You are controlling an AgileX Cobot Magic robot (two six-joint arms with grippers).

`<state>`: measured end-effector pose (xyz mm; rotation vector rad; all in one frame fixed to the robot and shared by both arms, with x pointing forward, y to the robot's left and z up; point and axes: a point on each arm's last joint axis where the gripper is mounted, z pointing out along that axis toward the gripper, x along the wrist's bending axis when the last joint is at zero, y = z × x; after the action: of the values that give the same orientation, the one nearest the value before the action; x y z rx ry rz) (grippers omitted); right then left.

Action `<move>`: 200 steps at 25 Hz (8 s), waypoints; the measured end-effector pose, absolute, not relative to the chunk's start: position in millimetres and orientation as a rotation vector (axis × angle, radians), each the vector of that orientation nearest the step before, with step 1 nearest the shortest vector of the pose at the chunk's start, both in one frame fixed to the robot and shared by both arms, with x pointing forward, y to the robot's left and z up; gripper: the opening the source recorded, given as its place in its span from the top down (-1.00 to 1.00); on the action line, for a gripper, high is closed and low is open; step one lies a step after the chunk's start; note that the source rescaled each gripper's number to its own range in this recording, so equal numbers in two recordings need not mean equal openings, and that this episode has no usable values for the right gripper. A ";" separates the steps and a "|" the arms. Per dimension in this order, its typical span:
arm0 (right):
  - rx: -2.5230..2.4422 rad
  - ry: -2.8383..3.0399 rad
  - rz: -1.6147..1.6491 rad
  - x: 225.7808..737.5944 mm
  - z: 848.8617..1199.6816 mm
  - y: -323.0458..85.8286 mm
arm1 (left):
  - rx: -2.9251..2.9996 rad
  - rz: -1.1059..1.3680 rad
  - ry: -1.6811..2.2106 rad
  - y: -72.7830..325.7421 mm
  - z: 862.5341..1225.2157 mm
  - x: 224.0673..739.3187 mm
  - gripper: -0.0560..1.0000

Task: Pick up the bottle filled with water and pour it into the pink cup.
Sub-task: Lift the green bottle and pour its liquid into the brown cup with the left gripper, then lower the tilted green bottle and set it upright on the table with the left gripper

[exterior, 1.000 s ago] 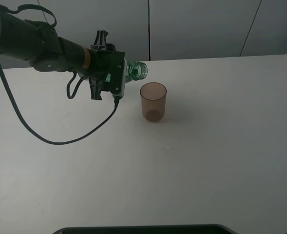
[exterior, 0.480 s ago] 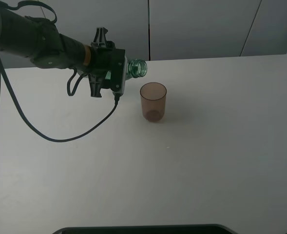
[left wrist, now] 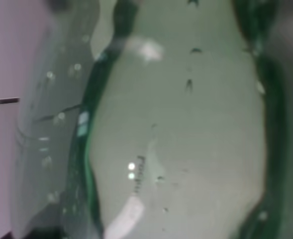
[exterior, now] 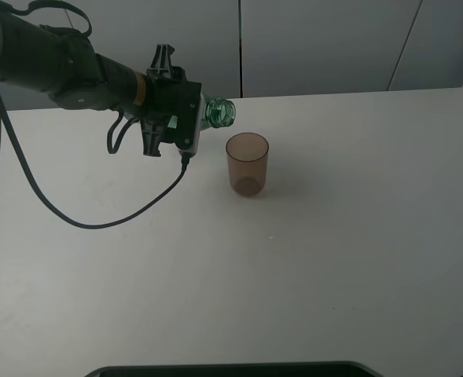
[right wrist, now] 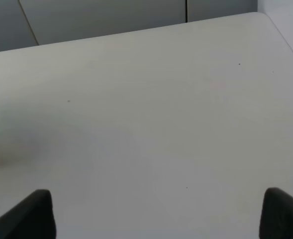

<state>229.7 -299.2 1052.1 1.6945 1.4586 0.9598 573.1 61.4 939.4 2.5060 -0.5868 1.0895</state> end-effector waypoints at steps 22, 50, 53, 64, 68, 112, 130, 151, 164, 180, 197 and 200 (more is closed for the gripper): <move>1.694 1.459 0.960 229.7 1052.1 -299.2 | 2.552 1.093 -0.611 64.8 937.6 573.6 0.89; 1.694 1.459 0.960 229.7 1052.1 -299.2 | 2.640 1.082 -0.643 65.3 934.0 569.4 0.89; 1.694 1.459 0.960 229.7 1052.1 -299.2 | 2.640 1.080 -0.638 65.3 934.0 569.4 0.89; 1.694 1.459 0.960 229.7 1052.1 -299.2 | 2.642 1.080 -0.644 62.5 934.8 568.0 0.89; 1.694 1.459 0.960 229.7 1052.1 -299.2 | 2.637 1.108 -0.642 57.2 942.1 570.7 0.89; 1.694 1.459 0.960 229.7 1052.1 -299.2 | 2.644 1.164 -0.749 52.6 948.0 571.9 0.89; 1.694 1.459 0.960 229.7 1052.1 -299.2 | 2.641 1.177 -0.788 52.6 948.3 572.2 0.89; 1.694 1.459 0.960 229.7 1052.1 -299.2 | 2.601 1.172 -0.764 49.3 949.4 571.6 0.89; 1.693 1.460 0.959 229.7 1052.1 -299.2 | 2.383 1.056 -0.229 42.6 977.1 569.0 0.89; 1.693 1.460 0.959 229.7 1052.1 -299.2 | 1.685 0.878 0.727 119.6 1011.1 586.4 0.89; 1.693 1.460 0.959 229.7 1052.1 -299.2 | 1.479 0.830 0.960 137.4 928.8 575.4 0.89; 1.693 1.460 0.959 229.7 1052.1 -299.2 | 1.474 0.821 0.983 137.2 911.2 577.4 0.89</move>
<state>229.7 -299.2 1052.1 1.6928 1.4600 0.9588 577.4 137.2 911.2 1.4735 0.9827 0.8211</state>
